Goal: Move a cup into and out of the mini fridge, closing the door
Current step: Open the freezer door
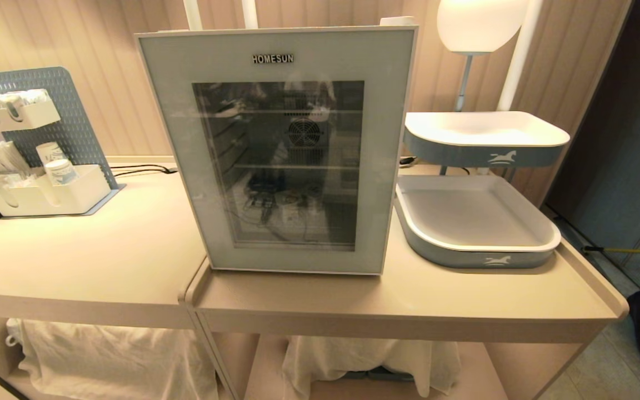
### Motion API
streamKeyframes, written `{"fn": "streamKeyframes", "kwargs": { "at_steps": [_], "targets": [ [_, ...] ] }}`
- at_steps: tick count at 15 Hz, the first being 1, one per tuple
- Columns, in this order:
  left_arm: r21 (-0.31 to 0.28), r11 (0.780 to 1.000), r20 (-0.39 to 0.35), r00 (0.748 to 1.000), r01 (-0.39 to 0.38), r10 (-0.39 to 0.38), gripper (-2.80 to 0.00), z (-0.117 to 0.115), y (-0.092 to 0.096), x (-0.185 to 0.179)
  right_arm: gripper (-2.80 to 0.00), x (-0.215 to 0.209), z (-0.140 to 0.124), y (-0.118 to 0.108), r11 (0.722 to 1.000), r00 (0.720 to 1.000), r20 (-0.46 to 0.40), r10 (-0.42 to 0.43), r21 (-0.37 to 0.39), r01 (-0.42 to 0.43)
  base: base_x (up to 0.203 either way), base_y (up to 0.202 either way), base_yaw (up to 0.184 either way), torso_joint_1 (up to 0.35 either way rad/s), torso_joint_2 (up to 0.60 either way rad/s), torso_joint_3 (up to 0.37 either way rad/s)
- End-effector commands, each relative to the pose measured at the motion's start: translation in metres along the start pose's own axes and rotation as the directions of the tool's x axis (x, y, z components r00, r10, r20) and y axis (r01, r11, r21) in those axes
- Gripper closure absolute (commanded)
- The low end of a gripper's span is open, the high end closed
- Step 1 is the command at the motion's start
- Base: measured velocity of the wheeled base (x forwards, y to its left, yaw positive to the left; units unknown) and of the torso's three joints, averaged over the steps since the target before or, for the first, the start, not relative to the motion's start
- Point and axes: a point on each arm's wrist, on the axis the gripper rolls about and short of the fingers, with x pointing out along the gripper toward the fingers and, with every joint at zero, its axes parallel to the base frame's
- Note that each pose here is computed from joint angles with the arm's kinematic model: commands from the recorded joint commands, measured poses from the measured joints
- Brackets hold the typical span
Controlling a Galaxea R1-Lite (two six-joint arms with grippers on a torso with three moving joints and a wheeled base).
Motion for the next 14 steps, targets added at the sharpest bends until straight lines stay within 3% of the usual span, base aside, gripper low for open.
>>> {"fn": "streamKeyframes", "kwargs": {
  "at_steps": [1, 8, 14],
  "targets": [
    [0.000, 1.000, 0.000, 1.000, -0.001, 0.001, 0.00, 0.0003, 0.0000, 0.0001, 0.00, 0.0002, 0.0001, 0.0000, 1.000, 1.000, -0.003, -0.001, 0.000, 0.001, 0.000, 0.000, 0.000, 0.000, 0.00, 0.000],
    [0.000, 1.000, 0.000, 1.000, -0.001, 0.001, 0.00, 0.0003, 0.0000, 0.0001, 0.00, 0.0001, 0.0004, 0.0000, 1.000, 1.000, 0.000, -0.001, 0.000, 0.001, 0.001, 0.019, -0.005, 0.001, 0.00, 0.000],
    [0.000, 1.000, 0.000, 1.000, -0.001, 0.001, 0.00, 0.0003, 0.0000, 0.0001, 0.00, 0.0002, 0.0003, 0.0000, 1.000, 1.000, 0.003, 0.001, 0.000, -0.001, 0.000, 0.184, -0.001, 0.002, 0.00, 0.004]
  ]
}}
